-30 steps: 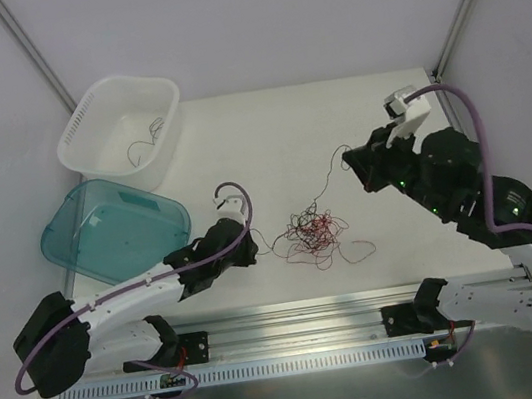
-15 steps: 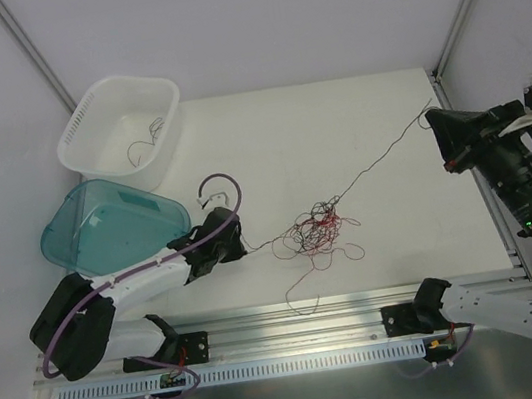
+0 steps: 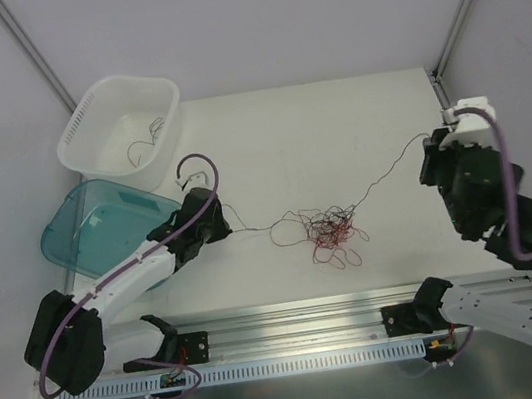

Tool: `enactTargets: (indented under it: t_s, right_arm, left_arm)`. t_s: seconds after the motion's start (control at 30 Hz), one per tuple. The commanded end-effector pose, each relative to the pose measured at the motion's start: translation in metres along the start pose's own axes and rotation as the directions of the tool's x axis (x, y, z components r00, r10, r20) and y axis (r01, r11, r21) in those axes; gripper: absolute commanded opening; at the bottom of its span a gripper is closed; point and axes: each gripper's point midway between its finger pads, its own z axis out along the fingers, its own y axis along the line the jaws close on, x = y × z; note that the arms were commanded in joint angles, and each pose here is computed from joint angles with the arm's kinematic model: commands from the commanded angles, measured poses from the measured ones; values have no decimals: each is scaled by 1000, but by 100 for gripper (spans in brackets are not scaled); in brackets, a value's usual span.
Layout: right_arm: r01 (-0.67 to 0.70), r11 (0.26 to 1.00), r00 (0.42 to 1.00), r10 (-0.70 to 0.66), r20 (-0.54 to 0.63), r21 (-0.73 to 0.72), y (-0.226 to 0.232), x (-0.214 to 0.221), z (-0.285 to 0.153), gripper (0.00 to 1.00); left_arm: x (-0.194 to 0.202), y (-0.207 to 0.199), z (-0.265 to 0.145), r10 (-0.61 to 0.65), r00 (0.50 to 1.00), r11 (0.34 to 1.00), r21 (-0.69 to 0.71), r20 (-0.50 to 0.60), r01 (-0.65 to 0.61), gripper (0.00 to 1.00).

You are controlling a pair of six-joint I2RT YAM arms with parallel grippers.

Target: Untangle the cables

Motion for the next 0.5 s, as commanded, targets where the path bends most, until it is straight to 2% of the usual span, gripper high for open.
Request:
enactTargets:
  t_s: [0.0, 0.07, 0.1, 0.17, 0.2, 0.27, 0.3, 0.37, 0.4, 0.47]
  right_arm:
    - [101, 982, 972, -64, -225, 158, -16, 91, 16, 1]
    - [76, 987, 945, -26, -325, 143, -13, 133, 21, 1]
    - [29, 974, 935, 52, -350, 224, -27, 149, 24, 1]
    - [0, 977, 890, 98, -446, 215, -24, 193, 29, 1]
    - [-23, 962, 868, 154, -472, 273, -35, 208, 31, 1]
    - [-60, 964, 793, 204, -573, 261, -29, 245, 35, 1]
    - [-83, 945, 763, 264, -590, 316, -39, 256, 35, 1]
    - [-117, 939, 699, 309, -645, 323, -36, 282, 36, 1]
    - [-128, 929, 687, 336, -645, 347, -40, 287, 36, 1]
    - [-155, 920, 655, 369, -660, 361, -37, 300, 36, 1]
  left_arm:
    - [-51, -24, -32, 49, 988, 995, 84, 148, -61, 0]
    - [-63, -31, -50, 41, 980, 990, 128, 196, -67, 0]
    - [-71, -35, -62, 31, 974, 985, 158, 226, -68, 0]
    - [-76, -43, -76, 43, 968, 974, 204, 249, -96, 0]
    - [-83, -47, -85, 41, 961, 968, 227, 272, -105, 0]
    - [-97, -51, -109, 42, 939, 956, 259, 340, -136, 0]
    - [-113, -55, -131, 21, 915, 947, 285, 403, -147, 0]
    - [-132, -53, -155, 23, 875, 946, 273, 483, -175, 0]
    - [-149, -56, -179, 5, 842, 939, 288, 540, -190, 0]
    - [-165, -59, -202, 22, 804, 932, 278, 594, -231, 0]
